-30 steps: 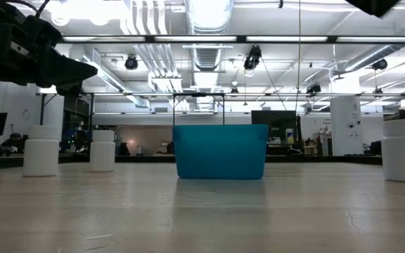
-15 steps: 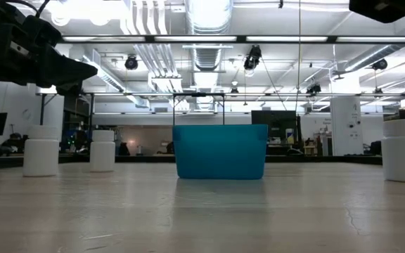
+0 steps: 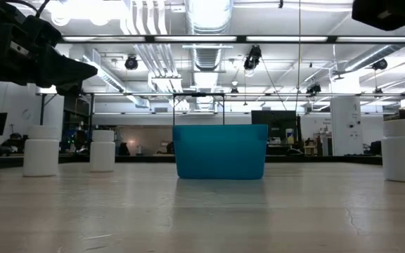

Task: Pick and place pill bottles into a basket
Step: Put the medicine bottle into the blue bin

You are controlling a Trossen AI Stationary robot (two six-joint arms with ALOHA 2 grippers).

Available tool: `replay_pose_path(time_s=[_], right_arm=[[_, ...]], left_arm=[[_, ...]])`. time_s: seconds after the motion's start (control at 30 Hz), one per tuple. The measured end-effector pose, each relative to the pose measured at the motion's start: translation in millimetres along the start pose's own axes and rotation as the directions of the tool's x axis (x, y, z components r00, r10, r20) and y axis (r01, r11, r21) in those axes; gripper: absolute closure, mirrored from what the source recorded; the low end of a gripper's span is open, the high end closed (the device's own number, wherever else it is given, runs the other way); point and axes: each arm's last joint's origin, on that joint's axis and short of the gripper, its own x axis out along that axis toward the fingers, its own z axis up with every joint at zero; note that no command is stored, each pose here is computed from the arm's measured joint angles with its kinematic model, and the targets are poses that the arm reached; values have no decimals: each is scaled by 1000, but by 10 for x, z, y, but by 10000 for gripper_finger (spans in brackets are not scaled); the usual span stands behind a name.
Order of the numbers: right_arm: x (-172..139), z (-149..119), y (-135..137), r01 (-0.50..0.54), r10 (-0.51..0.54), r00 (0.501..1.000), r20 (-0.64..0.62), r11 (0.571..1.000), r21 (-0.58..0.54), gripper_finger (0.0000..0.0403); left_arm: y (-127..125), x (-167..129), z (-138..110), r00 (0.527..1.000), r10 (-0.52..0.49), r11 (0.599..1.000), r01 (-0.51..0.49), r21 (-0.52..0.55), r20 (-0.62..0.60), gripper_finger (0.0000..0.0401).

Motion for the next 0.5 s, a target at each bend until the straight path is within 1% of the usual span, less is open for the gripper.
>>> replay_pose_path(time_s=[0.2, 0.4, 0.5], right_arm=[[86, -47, -13, -2, 2, 1000, -27, 1000, -4, 184], [139, -26, 1, -21, 21, 1000, 13, 999, -24, 184], [154, -35, -2, -19, 20, 1000, 9, 999, -31, 184]], left_arm=[[0, 0, 0, 1000, 0, 1000, 0, 0, 0, 393], [0, 0, 0, 1000, 0, 1000, 0, 0, 0, 393], [0, 0, 0, 1000, 0, 1000, 0, 0, 0, 393]])
